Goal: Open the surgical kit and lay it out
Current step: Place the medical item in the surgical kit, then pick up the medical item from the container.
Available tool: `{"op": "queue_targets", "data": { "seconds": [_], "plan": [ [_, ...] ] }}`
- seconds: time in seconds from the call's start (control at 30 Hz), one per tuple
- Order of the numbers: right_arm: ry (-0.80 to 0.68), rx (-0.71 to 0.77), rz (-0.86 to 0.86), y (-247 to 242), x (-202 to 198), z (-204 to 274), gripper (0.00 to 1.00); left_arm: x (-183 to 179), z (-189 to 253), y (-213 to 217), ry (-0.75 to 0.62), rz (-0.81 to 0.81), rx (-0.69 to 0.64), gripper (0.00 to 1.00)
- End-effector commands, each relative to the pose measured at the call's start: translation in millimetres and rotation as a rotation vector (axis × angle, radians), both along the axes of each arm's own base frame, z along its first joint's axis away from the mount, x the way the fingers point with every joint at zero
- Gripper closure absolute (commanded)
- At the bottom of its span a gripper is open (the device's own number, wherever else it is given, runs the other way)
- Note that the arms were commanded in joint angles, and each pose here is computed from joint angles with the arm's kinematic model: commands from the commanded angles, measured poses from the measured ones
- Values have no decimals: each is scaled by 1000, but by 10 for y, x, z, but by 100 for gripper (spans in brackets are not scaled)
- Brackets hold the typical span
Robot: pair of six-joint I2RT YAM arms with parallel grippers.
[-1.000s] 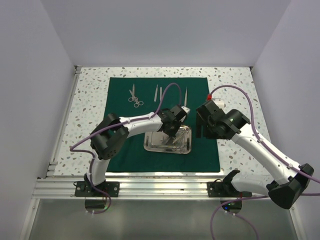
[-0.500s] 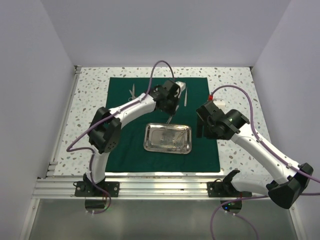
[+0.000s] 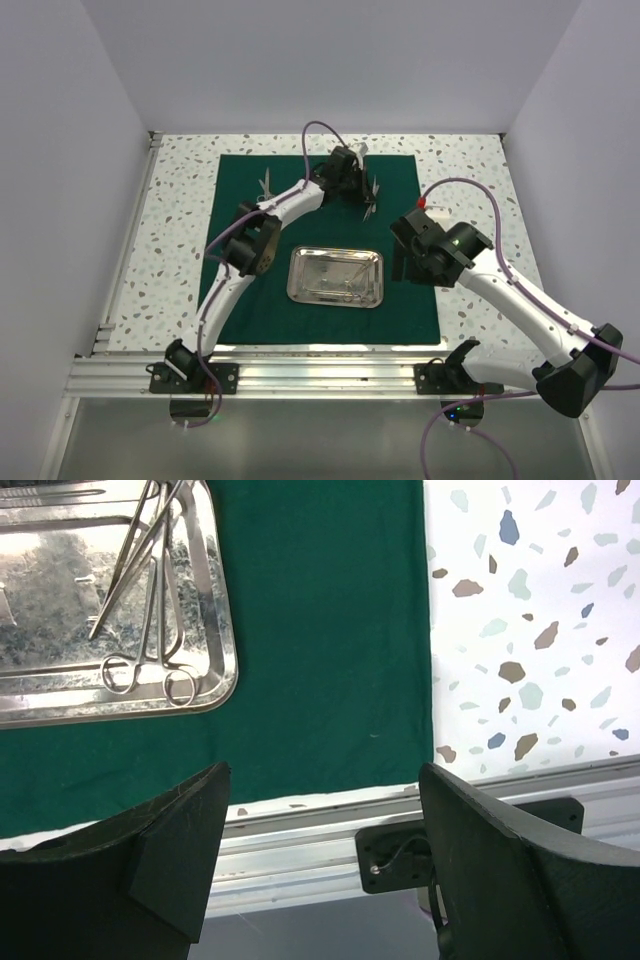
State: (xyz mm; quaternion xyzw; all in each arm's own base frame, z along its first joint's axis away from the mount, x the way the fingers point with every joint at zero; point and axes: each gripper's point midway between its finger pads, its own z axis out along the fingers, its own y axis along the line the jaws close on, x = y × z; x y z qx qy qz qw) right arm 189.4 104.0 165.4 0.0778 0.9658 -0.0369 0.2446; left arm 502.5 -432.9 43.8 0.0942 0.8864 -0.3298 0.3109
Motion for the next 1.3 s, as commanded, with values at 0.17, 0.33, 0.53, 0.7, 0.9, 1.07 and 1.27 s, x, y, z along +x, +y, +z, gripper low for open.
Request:
{"op": "queue_targets", "data": {
  "seconds": [0.17,0.33,0.53,0.7,0.9,1.07,1.27],
  "plan": [
    [-25,69,-10,219,176,17,20,287,233,91,-3,30,-175,40],
    [-11,233,31,747,430,12,22,142,910,541,-94,52,-147,34],
    [37,314,-10,1232,790,-249,27,-244,1557,1289,-173,77,-70,30],
    [79,301,-89,1383,992,-562,31,-630,1871,1868,-238,127,21,31],
    [140,228,-151,1407,1090,-904,32,-1048,1923,2243,-261,138,73,31],
    [163,174,-193,1390,1157,-1062,33,-1257,1788,2420,-238,142,115,32],
    [164,118,-246,1310,1247,-1150,36,-1370,1767,2572,-252,133,166,33]
  ]
}}
